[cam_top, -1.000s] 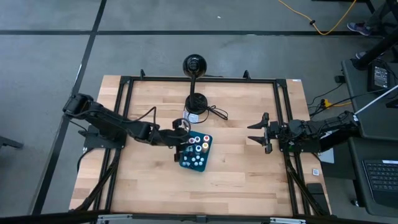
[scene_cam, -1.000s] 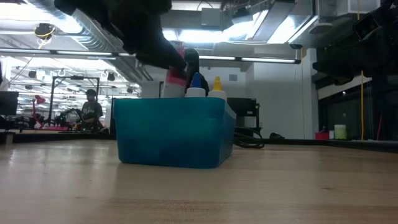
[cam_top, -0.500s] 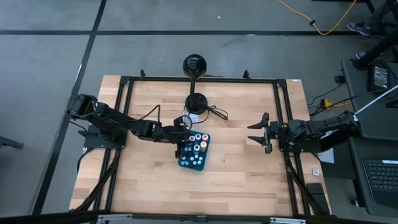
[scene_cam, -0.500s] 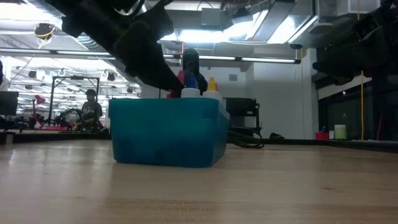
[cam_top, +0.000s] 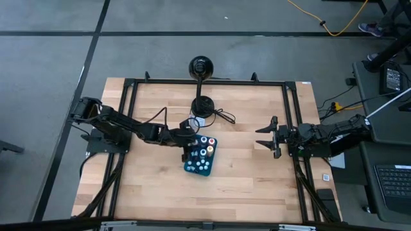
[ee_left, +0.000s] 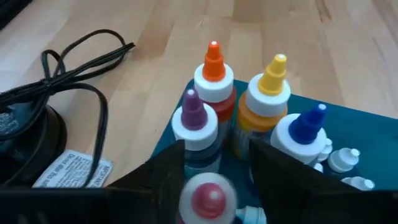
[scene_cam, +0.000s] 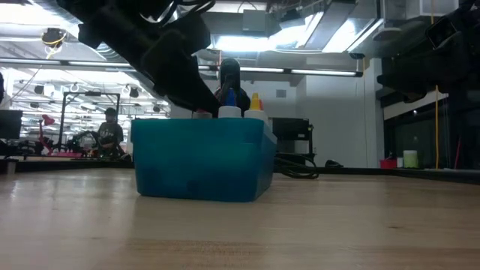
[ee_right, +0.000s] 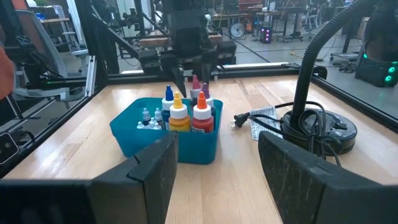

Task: Pick & Place food coloring
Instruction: Put the pink big food coloring bottle into the bin, then return to Home Position

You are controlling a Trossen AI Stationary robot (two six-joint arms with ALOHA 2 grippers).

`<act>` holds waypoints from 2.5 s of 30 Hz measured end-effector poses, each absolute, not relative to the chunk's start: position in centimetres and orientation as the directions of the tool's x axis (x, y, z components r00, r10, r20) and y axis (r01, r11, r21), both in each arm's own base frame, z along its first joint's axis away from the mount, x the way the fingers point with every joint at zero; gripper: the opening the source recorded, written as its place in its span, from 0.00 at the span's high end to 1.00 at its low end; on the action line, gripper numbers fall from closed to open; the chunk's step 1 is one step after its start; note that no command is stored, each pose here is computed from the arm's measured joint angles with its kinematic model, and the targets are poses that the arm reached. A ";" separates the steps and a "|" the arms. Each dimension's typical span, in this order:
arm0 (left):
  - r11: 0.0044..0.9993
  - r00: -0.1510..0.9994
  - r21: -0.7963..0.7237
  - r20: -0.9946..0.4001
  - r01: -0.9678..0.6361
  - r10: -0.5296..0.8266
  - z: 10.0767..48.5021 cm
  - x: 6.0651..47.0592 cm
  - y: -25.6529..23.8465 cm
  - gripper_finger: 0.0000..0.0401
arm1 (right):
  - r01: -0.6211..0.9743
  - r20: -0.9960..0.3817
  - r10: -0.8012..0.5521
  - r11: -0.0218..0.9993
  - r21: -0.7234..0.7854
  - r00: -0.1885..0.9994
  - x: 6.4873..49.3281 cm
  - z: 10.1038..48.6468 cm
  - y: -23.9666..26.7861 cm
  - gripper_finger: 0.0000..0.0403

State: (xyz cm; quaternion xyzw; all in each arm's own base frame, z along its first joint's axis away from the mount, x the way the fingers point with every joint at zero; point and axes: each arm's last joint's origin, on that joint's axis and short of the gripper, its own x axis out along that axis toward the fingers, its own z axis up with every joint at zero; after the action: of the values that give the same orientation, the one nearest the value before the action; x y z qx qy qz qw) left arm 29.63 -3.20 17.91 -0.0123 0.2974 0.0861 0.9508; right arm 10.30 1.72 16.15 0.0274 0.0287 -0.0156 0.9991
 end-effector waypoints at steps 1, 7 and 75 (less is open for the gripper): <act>0.985 0.809 0.021 -0.568 -0.170 0.152 17.9 29.6 -3.2 0.56 | 0.033 -0.058 -0.030 0.998 0.054 0.998 10.3 16.1 1.7 0.45; 0.986 0.810 -0.022 -0.573 -0.167 0.125 18.0 29.6 -3.4 0.52 | 0.033 -0.058 -0.030 0.998 0.054 0.998 10.3 16.2 1.7 0.45; 0.994 0.961 -0.093 0.264 -0.054 0.077 21.2 8.7 1.2 0.18 | 0.025 -0.059 -0.022 0.998 0.054 0.998 10.3 16.1 1.7 0.45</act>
State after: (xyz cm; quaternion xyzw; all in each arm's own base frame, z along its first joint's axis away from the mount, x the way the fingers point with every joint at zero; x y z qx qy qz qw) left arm 8.67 1.22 21.18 -0.0427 -0.1348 0.0330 0.9894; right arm 10.30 1.74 16.14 0.0273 0.0291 -0.0118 0.9991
